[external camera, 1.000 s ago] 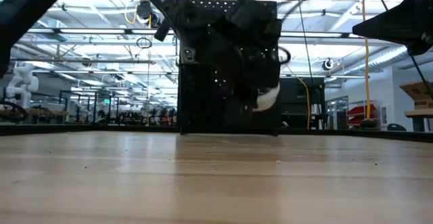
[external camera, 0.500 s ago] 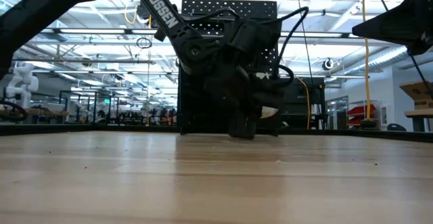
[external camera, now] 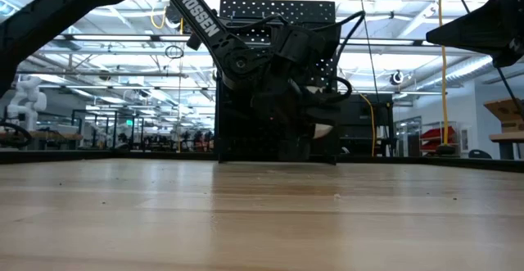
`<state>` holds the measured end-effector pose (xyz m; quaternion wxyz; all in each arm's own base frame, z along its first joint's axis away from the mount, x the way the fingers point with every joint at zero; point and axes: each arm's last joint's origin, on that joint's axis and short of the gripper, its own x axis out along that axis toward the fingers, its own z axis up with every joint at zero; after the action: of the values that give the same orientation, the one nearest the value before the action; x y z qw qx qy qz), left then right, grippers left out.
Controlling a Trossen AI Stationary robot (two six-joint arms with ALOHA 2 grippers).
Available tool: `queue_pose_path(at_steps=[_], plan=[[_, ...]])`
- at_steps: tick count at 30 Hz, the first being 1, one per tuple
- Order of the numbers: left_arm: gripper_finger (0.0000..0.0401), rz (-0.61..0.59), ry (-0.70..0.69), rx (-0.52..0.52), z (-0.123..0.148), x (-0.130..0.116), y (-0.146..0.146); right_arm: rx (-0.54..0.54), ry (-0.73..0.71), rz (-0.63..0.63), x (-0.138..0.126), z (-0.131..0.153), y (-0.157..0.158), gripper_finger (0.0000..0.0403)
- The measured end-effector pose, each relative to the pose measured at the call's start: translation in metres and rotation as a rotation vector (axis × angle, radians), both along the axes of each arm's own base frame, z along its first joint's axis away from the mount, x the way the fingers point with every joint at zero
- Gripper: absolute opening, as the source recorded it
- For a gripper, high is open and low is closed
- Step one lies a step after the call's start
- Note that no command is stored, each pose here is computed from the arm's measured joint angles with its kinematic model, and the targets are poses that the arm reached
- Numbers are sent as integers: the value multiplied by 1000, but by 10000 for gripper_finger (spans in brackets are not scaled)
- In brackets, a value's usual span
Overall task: Hang tools onto peg board
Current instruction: Hang the white tape on the black peg board
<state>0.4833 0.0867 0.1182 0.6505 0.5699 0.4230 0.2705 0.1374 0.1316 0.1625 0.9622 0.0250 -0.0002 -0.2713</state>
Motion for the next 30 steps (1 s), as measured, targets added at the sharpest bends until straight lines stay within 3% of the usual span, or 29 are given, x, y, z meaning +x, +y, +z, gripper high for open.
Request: queue_pose_path(at_steps=[7,19,30], plan=[[71,-42,-5,-23,-1,1,3,0,0,0,0,0,0,0],[71,-2,-49,-100,-5,-4,20,2,-2,0,0,0,0,0],[97,-37,-56,-122,-5,-3,18,1,-1,0,0,0,0,0]])
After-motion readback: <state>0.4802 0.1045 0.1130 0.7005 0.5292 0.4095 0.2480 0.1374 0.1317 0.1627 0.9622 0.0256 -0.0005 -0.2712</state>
